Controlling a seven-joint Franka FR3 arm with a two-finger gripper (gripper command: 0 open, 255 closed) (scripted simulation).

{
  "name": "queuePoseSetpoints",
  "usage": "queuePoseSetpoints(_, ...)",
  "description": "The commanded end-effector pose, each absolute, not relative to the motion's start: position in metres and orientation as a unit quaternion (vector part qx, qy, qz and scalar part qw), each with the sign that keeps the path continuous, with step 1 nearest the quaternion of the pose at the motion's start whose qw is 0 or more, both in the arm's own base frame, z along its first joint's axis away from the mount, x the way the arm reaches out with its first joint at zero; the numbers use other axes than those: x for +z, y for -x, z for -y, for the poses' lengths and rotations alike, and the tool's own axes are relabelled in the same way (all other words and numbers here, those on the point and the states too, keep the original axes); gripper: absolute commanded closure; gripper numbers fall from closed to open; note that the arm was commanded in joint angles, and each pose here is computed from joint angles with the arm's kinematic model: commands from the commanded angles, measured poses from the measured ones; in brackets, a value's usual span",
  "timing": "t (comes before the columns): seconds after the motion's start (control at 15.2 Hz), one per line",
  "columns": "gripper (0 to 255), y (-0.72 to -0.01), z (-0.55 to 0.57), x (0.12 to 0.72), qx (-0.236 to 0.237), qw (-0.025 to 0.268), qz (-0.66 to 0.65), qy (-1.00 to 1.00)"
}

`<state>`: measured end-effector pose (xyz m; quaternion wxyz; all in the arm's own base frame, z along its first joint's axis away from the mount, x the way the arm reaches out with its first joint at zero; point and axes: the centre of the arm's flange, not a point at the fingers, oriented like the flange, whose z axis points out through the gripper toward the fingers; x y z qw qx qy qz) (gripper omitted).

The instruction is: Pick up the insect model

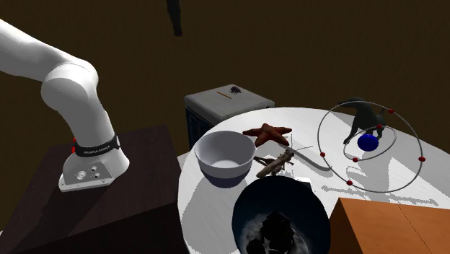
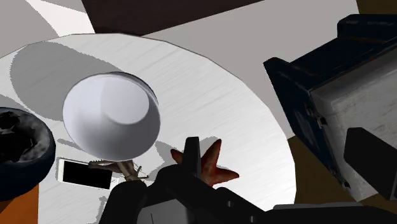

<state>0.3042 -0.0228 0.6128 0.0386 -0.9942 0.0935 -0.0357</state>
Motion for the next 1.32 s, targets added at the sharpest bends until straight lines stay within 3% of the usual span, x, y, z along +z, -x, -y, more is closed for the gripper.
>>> queuePoseSetpoints(0.0, 0, -0.304, 0.023, 0.613, -0.036, 0.039, -0.093, 0.994)
queuePoseSetpoints(1.25, 0, -0.409, 0.174, 0.44, -0.064, 0.06, -0.041, 0.995)
